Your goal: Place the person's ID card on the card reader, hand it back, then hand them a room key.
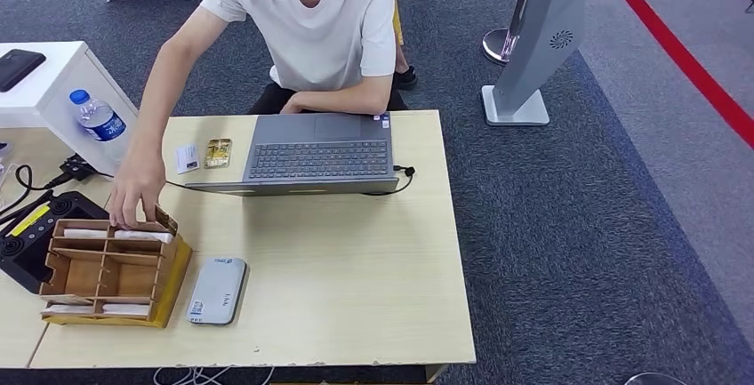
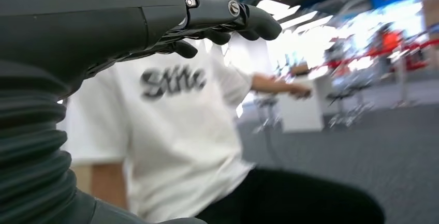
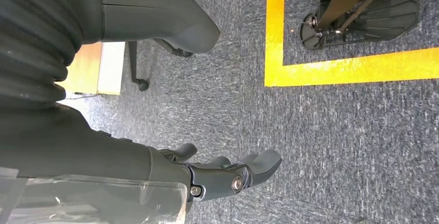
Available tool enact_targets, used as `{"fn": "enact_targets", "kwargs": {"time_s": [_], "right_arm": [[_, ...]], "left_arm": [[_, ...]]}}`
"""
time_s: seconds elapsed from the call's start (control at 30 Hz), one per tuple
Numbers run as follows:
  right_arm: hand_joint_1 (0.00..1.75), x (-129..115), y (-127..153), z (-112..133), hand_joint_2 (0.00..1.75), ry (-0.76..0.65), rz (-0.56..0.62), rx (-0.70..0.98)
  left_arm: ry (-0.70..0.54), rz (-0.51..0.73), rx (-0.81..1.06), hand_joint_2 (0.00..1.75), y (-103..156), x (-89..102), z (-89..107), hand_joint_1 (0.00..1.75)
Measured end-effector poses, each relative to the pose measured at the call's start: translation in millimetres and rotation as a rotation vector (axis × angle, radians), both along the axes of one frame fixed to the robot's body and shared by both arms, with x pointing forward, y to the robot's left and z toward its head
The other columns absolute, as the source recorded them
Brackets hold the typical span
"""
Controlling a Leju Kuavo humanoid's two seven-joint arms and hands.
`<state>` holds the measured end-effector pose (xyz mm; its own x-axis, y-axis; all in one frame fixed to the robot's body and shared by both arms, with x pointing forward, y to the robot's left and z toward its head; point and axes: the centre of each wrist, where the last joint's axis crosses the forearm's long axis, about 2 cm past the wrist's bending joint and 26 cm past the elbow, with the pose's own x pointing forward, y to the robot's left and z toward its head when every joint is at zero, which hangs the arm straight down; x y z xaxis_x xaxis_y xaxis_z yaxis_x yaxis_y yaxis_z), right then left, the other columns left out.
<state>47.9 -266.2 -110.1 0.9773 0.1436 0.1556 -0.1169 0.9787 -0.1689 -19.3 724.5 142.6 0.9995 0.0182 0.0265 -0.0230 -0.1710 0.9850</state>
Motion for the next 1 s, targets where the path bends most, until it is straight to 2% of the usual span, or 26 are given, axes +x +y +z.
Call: {"fn": "enact_targets", "kwargs": {"time_s": [0.23,0.4,0.5,0.6,0.73,1.0], "right_arm": [[0.0,1,-5,0,1.75,-0.002,0.005,-0.008],[0.0,2,-8,0,1.75,-0.008,-0.005,-0.016],[0.0,2,-10,0,1.75,-0.016,-0.014,-0.02],[0.0,2,-10,0,1.75,-0.017,-0.018,-0.024],[0.0,2,-11,0,1.75,-0.018,-0.023,-0.03],[0.0,2,-8,0,1.75,-0.013,-0.028,-0.034]], "left_arm": [[-0.421,0.285,-0.239,1.75,-55,-10.6,-78.3,0.0],[-0.706,0.429,-0.424,1.75,-110,-6.6,-136.2,0.0],[-0.833,0.489,-0.53,1.75,-147,-0.8,-165.9,0.0],[-0.885,0.534,-0.643,1.75,-183,5.5,-189.6,0.0],[-0.882,0.561,-0.801,1.75,-229,14.1,-213.6,0.0],[-0.805,0.543,-1.09,1.75,-315,32.2,-242.0,0.0]]}}
